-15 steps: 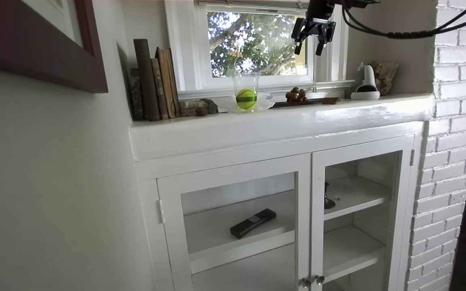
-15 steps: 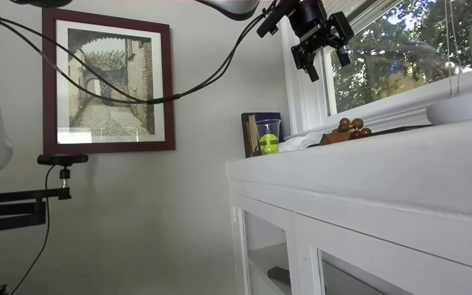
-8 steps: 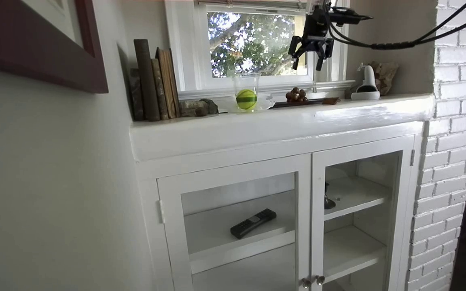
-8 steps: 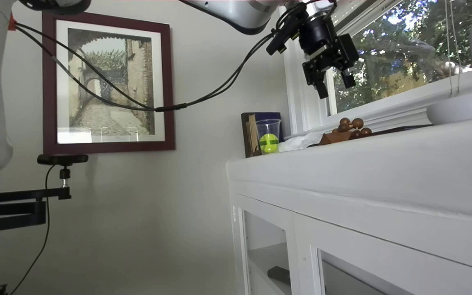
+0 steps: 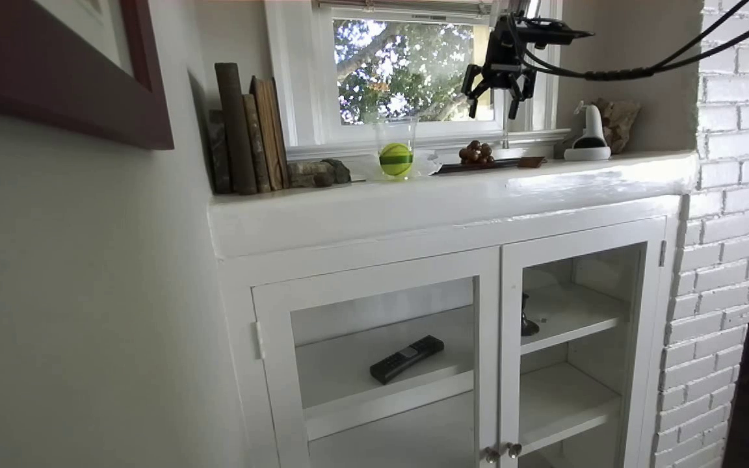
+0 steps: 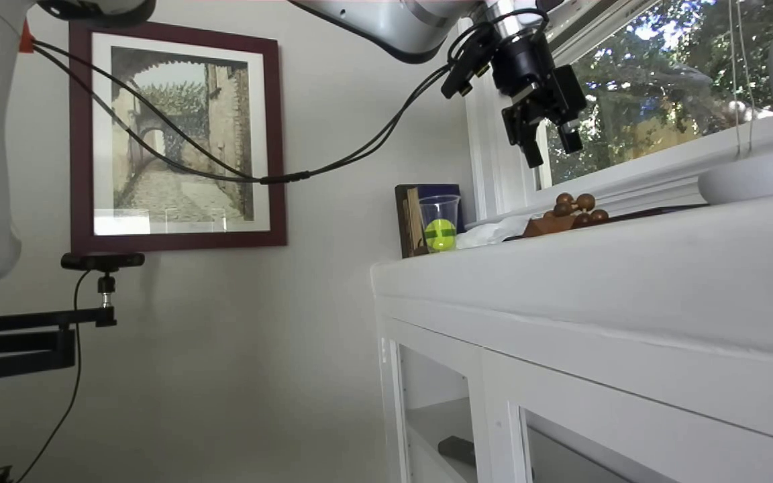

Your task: Rotate the wooden balls on the windowsill.

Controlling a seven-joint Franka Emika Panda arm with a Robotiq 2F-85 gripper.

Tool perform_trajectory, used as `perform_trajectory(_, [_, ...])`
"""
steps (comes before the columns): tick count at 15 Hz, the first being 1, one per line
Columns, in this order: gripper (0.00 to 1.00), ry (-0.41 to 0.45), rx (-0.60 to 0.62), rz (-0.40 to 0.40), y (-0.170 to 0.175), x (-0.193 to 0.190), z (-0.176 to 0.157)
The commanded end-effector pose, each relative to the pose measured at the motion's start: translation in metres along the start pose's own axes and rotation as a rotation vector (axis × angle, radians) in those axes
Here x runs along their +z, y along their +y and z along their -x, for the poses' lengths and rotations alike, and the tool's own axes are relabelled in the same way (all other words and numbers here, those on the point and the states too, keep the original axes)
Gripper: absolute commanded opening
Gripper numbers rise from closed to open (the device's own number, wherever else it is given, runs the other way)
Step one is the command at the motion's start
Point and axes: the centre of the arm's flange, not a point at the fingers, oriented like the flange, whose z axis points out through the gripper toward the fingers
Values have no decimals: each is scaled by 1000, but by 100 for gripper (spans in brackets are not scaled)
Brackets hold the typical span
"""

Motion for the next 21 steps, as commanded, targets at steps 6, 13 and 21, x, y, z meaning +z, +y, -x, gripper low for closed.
perform_trajectory(6, [100, 4, 112, 25, -20, 11, -13])
perform_trajectory(13, [100, 27, 208, 59, -33, 32, -24])
perform_trajectory(21, [64, 28, 234, 67, -45, 40, -32])
